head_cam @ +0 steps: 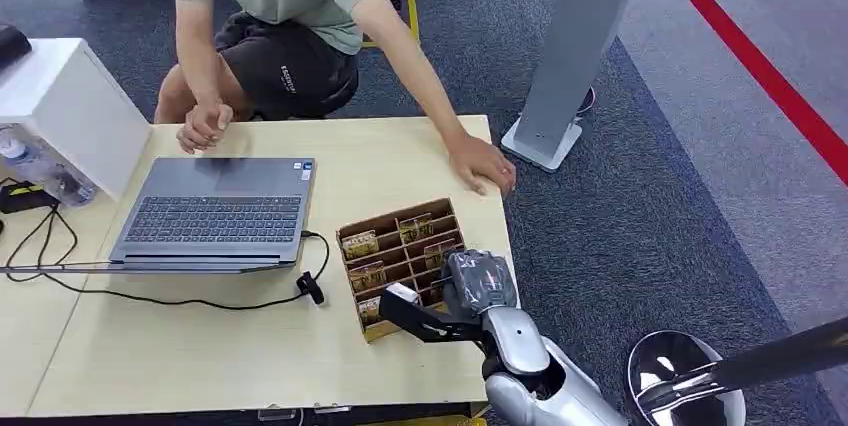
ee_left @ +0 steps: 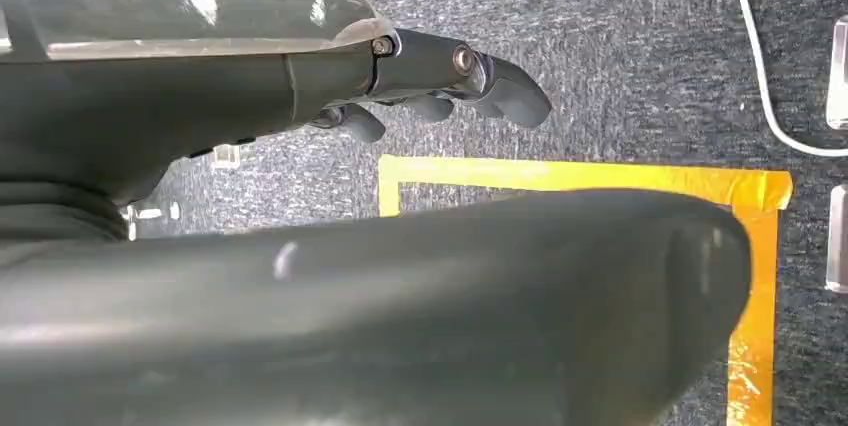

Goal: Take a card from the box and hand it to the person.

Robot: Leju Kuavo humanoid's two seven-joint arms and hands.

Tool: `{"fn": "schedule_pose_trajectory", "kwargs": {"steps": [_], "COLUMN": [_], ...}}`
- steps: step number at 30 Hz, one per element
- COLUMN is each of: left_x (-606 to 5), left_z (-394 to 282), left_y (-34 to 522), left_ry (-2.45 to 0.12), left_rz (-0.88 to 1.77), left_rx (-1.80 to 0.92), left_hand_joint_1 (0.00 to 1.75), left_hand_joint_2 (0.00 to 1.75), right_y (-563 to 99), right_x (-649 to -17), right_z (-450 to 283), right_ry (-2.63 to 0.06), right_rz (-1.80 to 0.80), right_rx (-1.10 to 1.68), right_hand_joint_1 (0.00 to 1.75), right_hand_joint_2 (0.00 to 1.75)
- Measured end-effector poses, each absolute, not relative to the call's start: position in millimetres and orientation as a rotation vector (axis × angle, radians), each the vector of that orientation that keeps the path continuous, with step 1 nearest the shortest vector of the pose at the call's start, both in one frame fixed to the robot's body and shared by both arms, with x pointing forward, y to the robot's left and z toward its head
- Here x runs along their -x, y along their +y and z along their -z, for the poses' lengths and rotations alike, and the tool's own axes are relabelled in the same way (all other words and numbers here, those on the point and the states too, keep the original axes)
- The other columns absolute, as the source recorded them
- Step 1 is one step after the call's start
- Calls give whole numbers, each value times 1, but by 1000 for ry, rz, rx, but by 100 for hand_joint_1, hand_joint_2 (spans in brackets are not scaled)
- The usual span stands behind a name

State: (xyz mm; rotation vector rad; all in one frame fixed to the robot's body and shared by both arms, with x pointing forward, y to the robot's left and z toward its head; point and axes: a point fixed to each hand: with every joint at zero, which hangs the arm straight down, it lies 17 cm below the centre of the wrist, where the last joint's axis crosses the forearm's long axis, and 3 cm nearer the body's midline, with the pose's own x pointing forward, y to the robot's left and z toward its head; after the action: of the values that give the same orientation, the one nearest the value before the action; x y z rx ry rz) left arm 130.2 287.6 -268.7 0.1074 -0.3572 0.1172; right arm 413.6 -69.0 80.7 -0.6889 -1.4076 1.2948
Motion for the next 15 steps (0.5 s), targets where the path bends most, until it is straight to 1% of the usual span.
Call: {"fn": "schedule_pose_trajectory", "kwargs": {"steps": [1,4,15], "left_x": [-130,-130,-130], "left_z": [269,269,269], "left_y": [288,288,288], "left_ry": [-357,-356,-357], "left_rz": [-119,-120,-100], "left_rx": [-108,-109,-119], "left_hand_joint_1": [0,0,0], "left_hand_joint_2": [0,0,0], "right_y": [-69,-68,-68], "right_x": [-414,-413,-413], "right_z": [-81,-81,-81], "right_ry": [-1408,-1409,-1412], "right_rz": [-1294,-1294,-1287], "right_rx": [687,684,679], "right_hand_joint_1": [134,136,136], "right_hand_joint_2": [175,175,175]}}
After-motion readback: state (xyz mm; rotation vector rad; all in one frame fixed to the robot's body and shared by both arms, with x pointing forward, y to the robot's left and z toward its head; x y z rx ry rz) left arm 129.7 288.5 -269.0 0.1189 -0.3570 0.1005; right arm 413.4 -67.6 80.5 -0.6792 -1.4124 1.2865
